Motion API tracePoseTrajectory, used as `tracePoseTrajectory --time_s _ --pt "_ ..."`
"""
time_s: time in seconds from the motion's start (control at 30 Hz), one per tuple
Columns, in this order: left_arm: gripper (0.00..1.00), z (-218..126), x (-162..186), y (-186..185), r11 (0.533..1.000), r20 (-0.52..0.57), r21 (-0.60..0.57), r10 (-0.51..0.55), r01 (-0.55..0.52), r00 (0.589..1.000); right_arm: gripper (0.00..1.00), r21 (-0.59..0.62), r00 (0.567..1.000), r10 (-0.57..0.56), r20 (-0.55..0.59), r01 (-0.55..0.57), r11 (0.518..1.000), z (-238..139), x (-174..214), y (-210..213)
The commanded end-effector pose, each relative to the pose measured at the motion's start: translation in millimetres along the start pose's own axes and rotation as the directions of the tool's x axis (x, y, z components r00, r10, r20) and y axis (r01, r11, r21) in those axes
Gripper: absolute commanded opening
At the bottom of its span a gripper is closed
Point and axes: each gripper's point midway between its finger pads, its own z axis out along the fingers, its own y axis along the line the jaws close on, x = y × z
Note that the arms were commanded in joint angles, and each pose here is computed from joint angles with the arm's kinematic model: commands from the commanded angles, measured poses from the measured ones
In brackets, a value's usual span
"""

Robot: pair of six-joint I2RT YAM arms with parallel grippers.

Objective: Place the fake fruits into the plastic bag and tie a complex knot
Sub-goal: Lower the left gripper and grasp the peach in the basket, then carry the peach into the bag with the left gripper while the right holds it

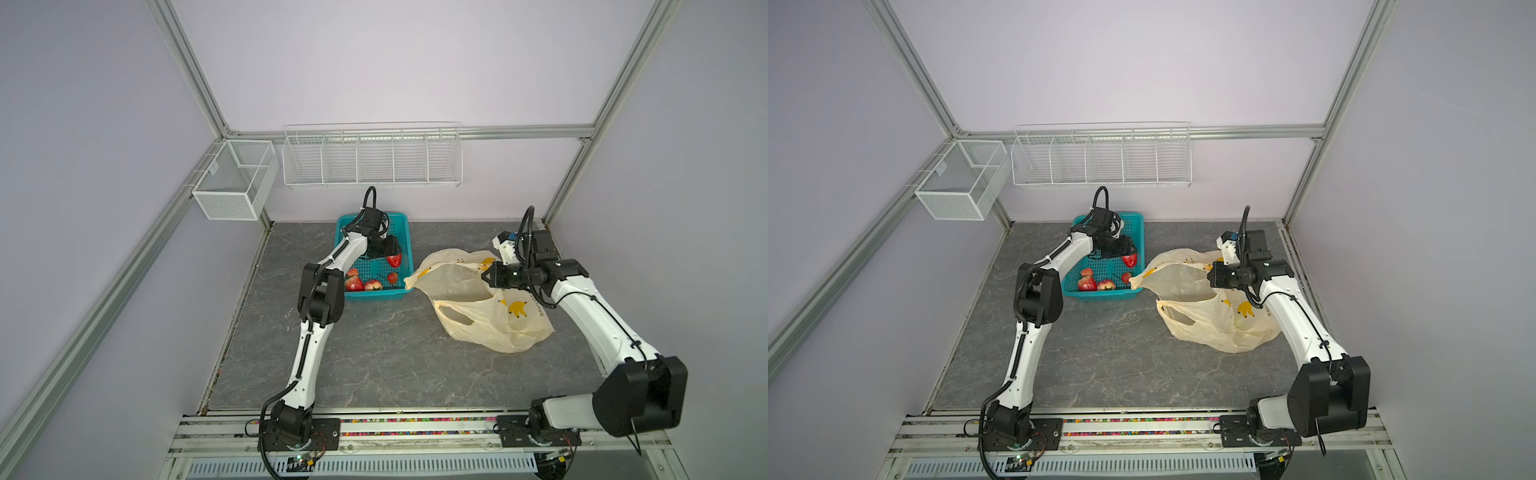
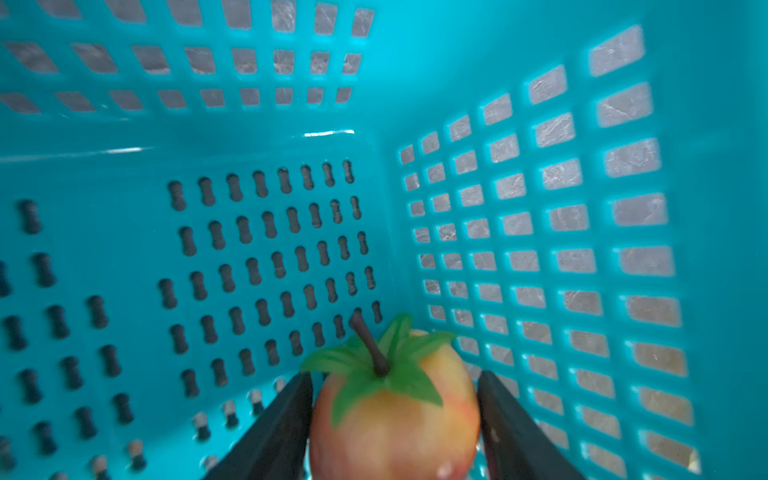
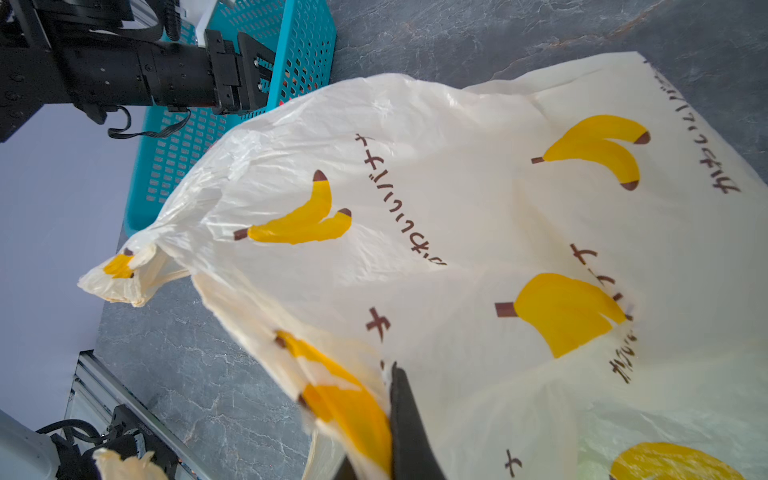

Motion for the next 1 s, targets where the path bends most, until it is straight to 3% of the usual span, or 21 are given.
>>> tracePoseTrajectory --time_s 0.0,0.1,0.23,0.43,0.6,0.77,0.97 --pt "0.63 4 1 2 1.000 -0.013 0.014 -0.022 0.022 1.000 0.07 -0.007 1.000 -0.002 -0.007 0.002 1.000 0 5 -2" --pt "0.62 4 2 1 1.000 -0.016 0.016 -0.024 0.024 1.000 0.07 -0.008 1.000 -0.002 -0.008 0.002 1.000 1 5 -2" --pt "0.51 0 2 -1 1.000 -0.019 0.020 -0.024 0.024 1.000 0.07 -0.008 1.000 -0.002 -0.008 0.002 1.000 2 5 -2" --pt "0.47 -37 -12 -14 0.999 0.068 0.028 -0.018 0.016 0.998 0.07 -0.010 1.000 0.003 0.000 -0.003 1.000 0 3 -1" --pt "0.46 -96 -16 -39 0.997 0.194 0.081 -0.023 0.007 0.981 0.07 -0.015 1.000 0.015 0.003 -0.015 1.000 0 4 -1" --pt "0.42 -179 3 -74 0.988 0.349 0.149 -0.029 -0.025 0.937 0.07 -0.017 1.000 0.025 -0.006 -0.025 1.000 4 7 -3" --pt "0.40 -260 64 -160 0.953 0.519 0.150 0.150 -0.263 0.842 0.07 -0.047 0.999 0.032 -0.017 -0.033 0.998 7 8 1"
